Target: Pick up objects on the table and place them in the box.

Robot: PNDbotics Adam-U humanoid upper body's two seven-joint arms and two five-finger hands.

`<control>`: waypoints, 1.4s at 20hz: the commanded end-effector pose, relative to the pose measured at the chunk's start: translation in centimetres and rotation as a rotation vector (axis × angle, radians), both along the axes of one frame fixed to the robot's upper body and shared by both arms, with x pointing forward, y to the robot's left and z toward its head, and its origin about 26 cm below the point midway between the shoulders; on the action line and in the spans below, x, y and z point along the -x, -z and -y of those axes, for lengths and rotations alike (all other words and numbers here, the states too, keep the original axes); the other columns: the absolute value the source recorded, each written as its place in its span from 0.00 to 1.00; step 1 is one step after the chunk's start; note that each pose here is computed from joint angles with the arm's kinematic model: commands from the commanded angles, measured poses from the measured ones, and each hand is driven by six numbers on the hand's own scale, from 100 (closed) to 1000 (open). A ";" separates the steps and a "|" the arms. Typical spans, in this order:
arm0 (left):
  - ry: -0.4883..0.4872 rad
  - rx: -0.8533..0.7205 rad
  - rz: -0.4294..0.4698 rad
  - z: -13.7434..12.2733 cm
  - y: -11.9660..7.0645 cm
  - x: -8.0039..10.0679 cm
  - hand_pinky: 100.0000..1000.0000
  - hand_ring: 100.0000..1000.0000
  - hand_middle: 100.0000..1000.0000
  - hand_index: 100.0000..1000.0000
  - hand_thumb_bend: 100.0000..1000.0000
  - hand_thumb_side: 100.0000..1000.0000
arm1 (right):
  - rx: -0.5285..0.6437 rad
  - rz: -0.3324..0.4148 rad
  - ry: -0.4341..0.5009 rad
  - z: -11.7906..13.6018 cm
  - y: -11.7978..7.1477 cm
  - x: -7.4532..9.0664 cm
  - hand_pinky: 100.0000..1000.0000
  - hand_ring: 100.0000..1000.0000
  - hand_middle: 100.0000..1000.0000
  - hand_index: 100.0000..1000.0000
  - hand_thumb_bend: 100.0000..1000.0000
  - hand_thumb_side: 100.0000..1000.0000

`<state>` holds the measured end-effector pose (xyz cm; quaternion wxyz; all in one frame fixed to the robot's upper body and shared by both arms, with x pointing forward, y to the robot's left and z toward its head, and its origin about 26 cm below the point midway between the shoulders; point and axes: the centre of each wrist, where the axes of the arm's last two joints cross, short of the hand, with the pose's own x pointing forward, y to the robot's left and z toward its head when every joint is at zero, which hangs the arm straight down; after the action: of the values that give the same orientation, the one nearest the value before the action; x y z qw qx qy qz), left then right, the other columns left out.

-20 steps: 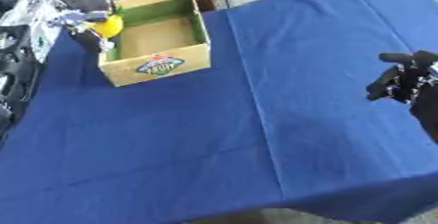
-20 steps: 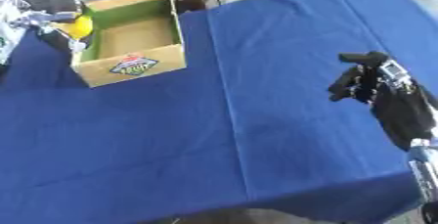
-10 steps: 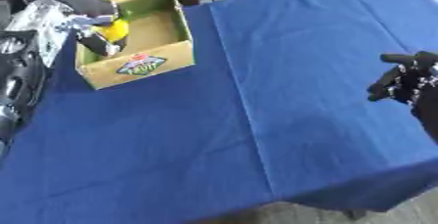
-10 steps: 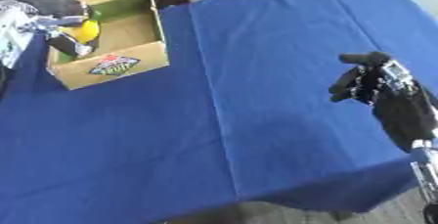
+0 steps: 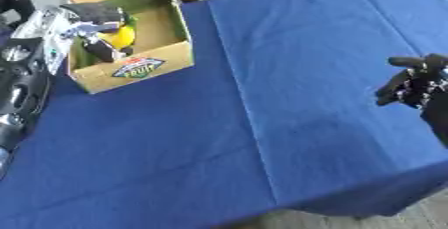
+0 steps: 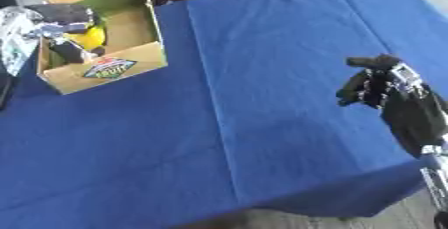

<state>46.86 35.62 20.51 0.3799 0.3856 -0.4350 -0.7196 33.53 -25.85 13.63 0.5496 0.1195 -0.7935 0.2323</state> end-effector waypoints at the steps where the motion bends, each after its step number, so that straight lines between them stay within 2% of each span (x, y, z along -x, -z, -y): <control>1: 0.009 -0.018 -0.032 -0.1 0.2 0.0 0.62 0.59 0.60 0.71 0.65 0.44 | 0.023 0.043 0.002 0.4 -1.2 0.1 0.56 0.57 0.46 0.82 0.00 0.96; 4: 0.026 -0.014 -0.044 -0.2 0.0 0.0 0.64 0.65 0.66 0.75 0.91 0.60 | 0.023 0.042 0.003 0.4 -1.2 0.1 0.56 0.57 0.46 0.82 0.00 0.95; 6: 0.030 -0.009 -0.048 -0.3 -0.1 0.0 0.65 0.66 0.67 0.76 0.98 0.65 | 0.022 0.041 0.003 0.4 -1.2 0.1 0.56 0.57 0.46 0.82 0.00 0.95; 10: 0.036 0.014 -0.035 -0.5 -0.3 0.1 0.65 0.66 0.67 0.76 1.00 0.69 | 0.020 0.038 0.005 0.4 -1.1 0.1 0.56 0.57 0.46 0.82 0.00 0.95; 13: 0.049 0.054 0.017 -0.5 -1.0 0.2 0.64 0.65 0.67 0.74 0.97 0.69 | 0.018 0.034 0.007 0.5 -1.0 0.1 0.56 0.57 0.46 0.82 0.00 0.94; 16: 0.071 0.108 0.099 -0.7 -2.3 0.6 0.64 0.65 0.66 0.74 0.96 0.69 | 0.015 0.029 0.012 0.6 -0.8 0.2 0.56 0.57 0.46 0.82 0.00 0.94; 19: 0.108 0.154 0.206 -1.0 -4.3 1.3 0.65 0.65 0.67 0.74 0.99 0.70 | 0.013 0.017 0.022 0.8 -0.4 0.3 0.56 0.57 0.46 0.82 0.00 0.93; 24: 0.163 0.205 0.381 -2.3 -7.6 3.4 0.65 0.65 0.66 0.73 1.00 0.64 | 0.001 -0.007 0.039 1.2 0.3 0.5 0.56 0.57 0.46 0.82 0.00 0.92; 28: 0.190 0.253 0.479 -3.8 -8.1 5.5 0.64 0.63 0.65 0.73 0.99 0.58 | -0.011 -0.022 0.053 1.5 0.8 0.7 0.56 0.57 0.46 0.82 0.00 0.91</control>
<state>42.44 38.34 25.72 0.2704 0.4236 -0.6225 -0.5999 32.75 -26.93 12.12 0.5707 0.1101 -0.7855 0.2123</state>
